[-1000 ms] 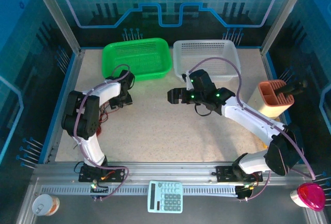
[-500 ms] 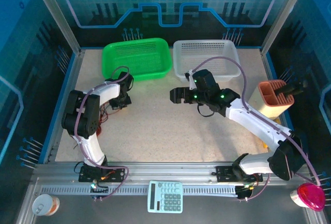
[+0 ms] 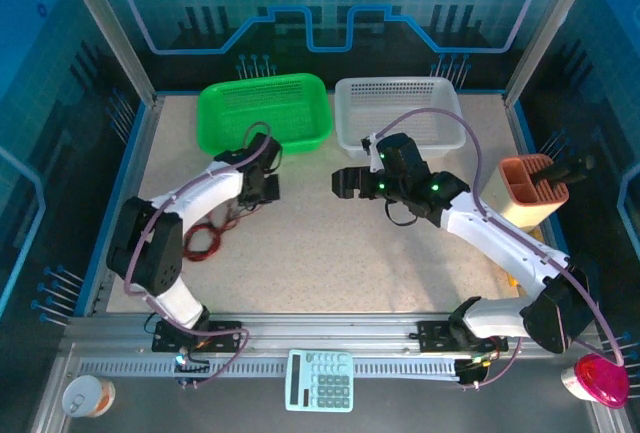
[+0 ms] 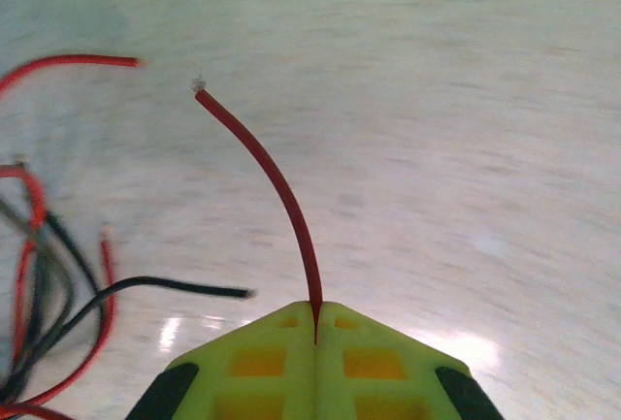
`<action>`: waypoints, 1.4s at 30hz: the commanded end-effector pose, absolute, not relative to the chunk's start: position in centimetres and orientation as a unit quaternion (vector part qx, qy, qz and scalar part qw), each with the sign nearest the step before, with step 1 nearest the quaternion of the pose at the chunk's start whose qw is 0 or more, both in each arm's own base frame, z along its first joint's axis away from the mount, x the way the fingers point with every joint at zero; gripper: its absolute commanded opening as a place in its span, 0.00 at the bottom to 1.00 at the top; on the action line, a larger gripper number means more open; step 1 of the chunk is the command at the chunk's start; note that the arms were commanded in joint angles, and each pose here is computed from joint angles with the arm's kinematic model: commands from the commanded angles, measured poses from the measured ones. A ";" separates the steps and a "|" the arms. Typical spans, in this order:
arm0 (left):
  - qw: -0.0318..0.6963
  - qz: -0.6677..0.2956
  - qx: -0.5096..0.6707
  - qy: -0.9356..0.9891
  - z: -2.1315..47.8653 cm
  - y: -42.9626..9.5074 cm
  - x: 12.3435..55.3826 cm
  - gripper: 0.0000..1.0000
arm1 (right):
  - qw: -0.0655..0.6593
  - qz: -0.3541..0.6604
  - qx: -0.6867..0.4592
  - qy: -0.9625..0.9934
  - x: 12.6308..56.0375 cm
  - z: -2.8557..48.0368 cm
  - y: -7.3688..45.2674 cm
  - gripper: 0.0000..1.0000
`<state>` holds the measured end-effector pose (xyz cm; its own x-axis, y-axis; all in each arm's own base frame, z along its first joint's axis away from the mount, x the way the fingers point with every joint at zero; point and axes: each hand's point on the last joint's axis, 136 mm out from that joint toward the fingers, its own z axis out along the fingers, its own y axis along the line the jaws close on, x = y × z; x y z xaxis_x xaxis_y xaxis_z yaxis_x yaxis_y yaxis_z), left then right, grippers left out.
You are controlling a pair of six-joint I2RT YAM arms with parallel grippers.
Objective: Untangle the cables
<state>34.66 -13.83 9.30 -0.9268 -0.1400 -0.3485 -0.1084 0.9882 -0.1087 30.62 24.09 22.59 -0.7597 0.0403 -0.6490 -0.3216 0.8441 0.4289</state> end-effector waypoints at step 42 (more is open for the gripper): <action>0.245 -0.145 -0.148 0.947 12.8 -14.5 31.6 0.70 | 0.242 0.224 -0.097 0.939 28.5 13.0 28.1 0.79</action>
